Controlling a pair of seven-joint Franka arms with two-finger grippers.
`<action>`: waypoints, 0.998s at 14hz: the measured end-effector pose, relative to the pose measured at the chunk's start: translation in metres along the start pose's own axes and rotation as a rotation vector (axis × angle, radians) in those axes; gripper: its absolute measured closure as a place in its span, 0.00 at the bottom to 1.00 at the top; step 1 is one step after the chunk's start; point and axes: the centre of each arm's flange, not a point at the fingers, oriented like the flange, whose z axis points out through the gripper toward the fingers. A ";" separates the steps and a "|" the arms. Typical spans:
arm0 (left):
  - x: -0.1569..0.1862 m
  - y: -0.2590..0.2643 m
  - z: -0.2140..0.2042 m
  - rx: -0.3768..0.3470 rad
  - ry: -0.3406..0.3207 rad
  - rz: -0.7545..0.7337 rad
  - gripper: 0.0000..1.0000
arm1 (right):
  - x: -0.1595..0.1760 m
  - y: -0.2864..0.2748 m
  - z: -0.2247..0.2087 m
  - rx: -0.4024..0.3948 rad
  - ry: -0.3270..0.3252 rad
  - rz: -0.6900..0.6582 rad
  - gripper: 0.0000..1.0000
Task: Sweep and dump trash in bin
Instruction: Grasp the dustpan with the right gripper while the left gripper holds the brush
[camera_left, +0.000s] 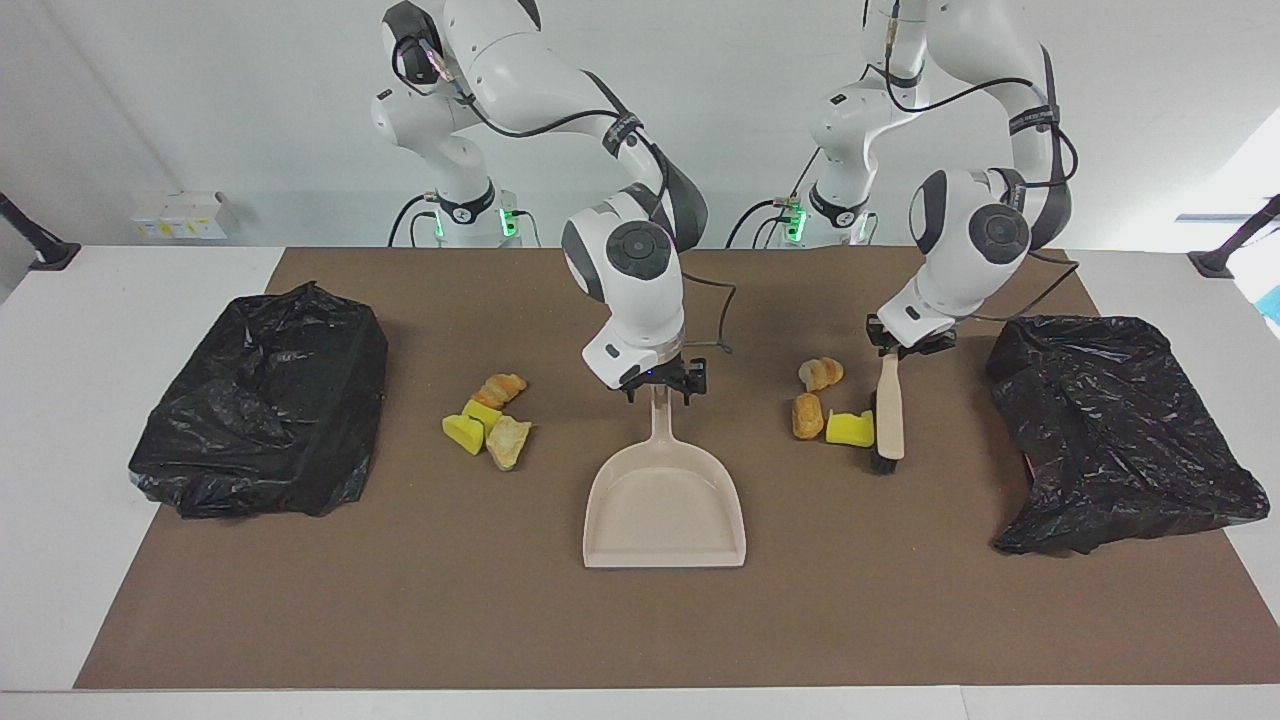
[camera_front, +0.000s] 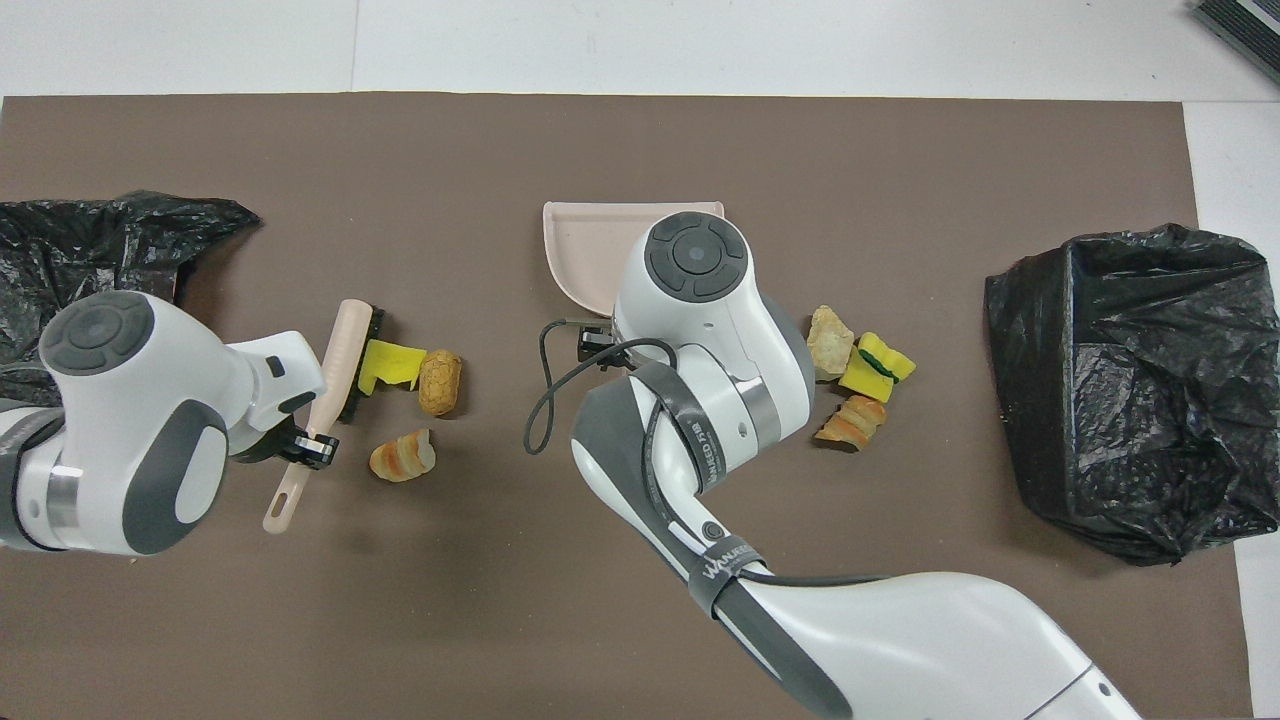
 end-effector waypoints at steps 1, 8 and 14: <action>0.002 0.014 0.000 0.006 -0.003 0.026 0.74 | 0.000 0.000 0.003 -0.003 -0.003 -0.005 0.22; 0.000 -0.011 -0.010 0.001 0.017 -0.062 0.74 | -0.002 0.000 0.008 -0.014 -0.013 -0.050 0.68; -0.010 -0.013 -0.013 0.010 -0.018 -0.265 0.74 | -0.005 0.049 -0.078 -0.029 -0.074 -0.371 0.68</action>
